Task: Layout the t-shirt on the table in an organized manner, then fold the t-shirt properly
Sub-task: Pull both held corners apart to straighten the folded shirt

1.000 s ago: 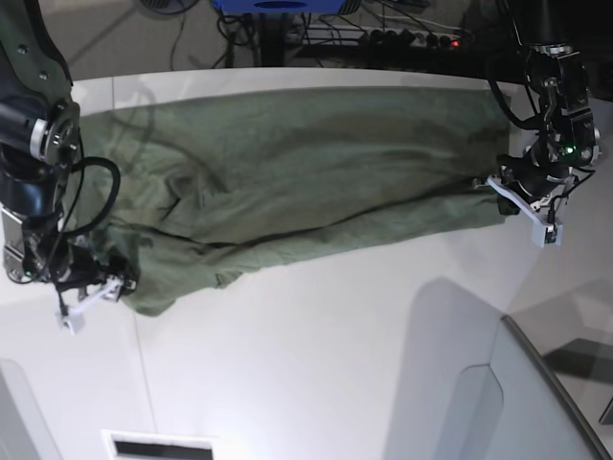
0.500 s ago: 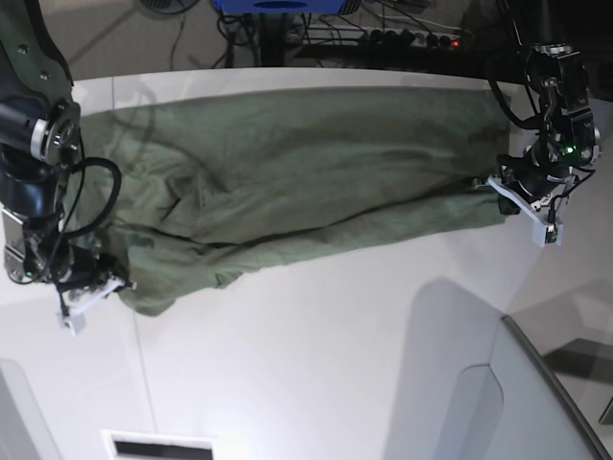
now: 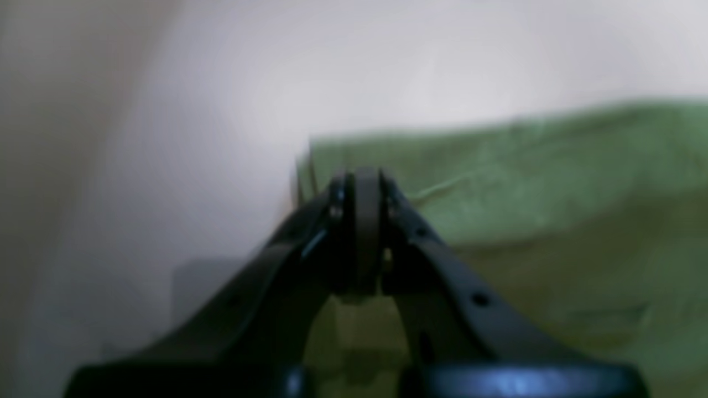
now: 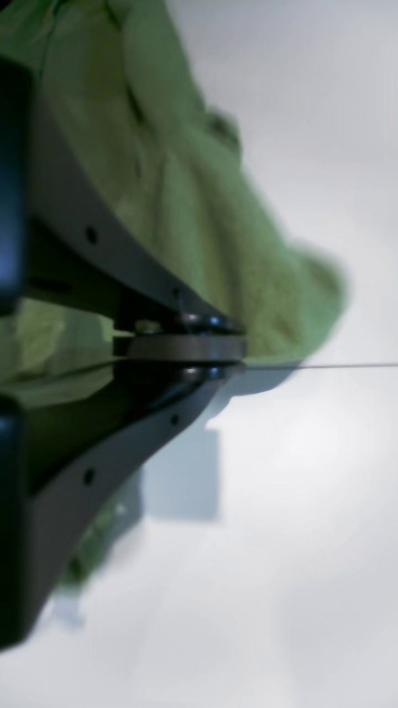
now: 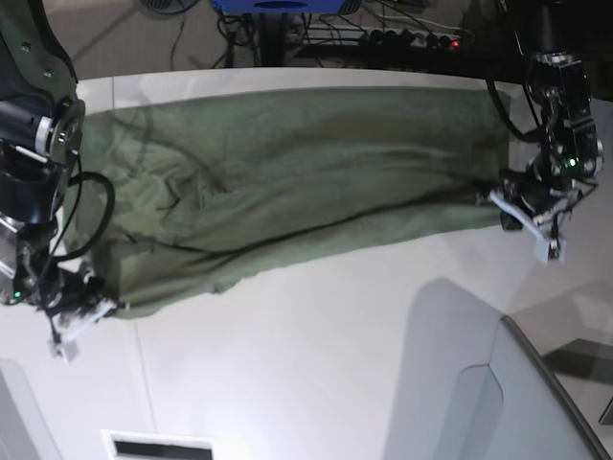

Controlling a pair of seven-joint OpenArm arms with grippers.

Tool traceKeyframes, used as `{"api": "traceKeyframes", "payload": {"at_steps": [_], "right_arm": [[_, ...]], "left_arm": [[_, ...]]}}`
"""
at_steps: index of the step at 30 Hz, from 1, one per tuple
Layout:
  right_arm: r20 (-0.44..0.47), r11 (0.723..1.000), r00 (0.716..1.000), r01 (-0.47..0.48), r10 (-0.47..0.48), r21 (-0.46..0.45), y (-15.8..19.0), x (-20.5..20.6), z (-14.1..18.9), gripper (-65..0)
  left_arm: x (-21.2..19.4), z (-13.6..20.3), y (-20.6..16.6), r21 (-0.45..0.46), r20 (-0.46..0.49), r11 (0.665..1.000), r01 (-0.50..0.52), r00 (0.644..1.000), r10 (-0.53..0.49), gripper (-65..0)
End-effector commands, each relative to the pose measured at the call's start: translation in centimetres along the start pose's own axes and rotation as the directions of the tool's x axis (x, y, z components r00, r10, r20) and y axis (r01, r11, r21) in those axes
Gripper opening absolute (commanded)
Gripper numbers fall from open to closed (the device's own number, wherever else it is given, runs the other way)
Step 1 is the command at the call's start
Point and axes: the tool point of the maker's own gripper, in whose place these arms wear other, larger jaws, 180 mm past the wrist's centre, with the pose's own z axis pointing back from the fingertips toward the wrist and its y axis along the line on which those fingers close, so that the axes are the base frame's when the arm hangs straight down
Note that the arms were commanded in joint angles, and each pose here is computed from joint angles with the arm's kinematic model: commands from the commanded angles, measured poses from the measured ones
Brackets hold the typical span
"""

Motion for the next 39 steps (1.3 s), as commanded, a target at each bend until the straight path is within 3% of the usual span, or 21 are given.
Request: {"api": "traceKeyframes", "payload": {"at_steps": [1, 10, 19, 25, 32, 39], "right_arm": [[0.086, 1.0, 0.996, -0.027, 0.028, -0.012, -0.3, 4.0, 1.5, -64.8], [0.149, 0.994, 0.984, -0.098, 0.103, -0.04, 0.5, 9.0, 4.1, -64.8], [0.135, 0.953, 0.943, -0.302, 0.303, -0.027, 5.0, 10.6, 3.0, -64.8], [0.141, 0.916, 0.906, -0.402, 0.398, -0.006, 7.6, 10.0, 1.8, -64.8], [0.081, 0.934, 0.932, -0.355, 0.352, 0.025, 6.2, 6.1, -0.4, -64.8], [0.048, 0.92, 0.922, -0.388, 0.385, 0.061, 4.9, 3.9, -0.4, -65.0]], "left_arm": [[3.5, 0.6, 0.8, 0.019, 0.094, 1.0, 0.014, 0.995, -0.015, -65.0], [9.4, 1.1, 1.0, 0.028, 0.21, 0.999, 0.029, 0.977, -0.034, -65.0], [9.0, 1.1, 1.0, 0.026, 0.204, 0.999, 0.025, 0.978, -0.03, -65.0], [8.1, 1.5, 1.0, 0.032, 0.192, 0.999, 0.041, 0.98, -0.046, -65.0], [6.8, 2.2, 1.8, 0.051, 0.176, 0.998, 0.038, 0.983, -0.047, -65.0], [3.9, 2.3, 1.7, 0.047, 0.12, 0.998, 0.048, 0.991, -0.054, -65.0]]}}
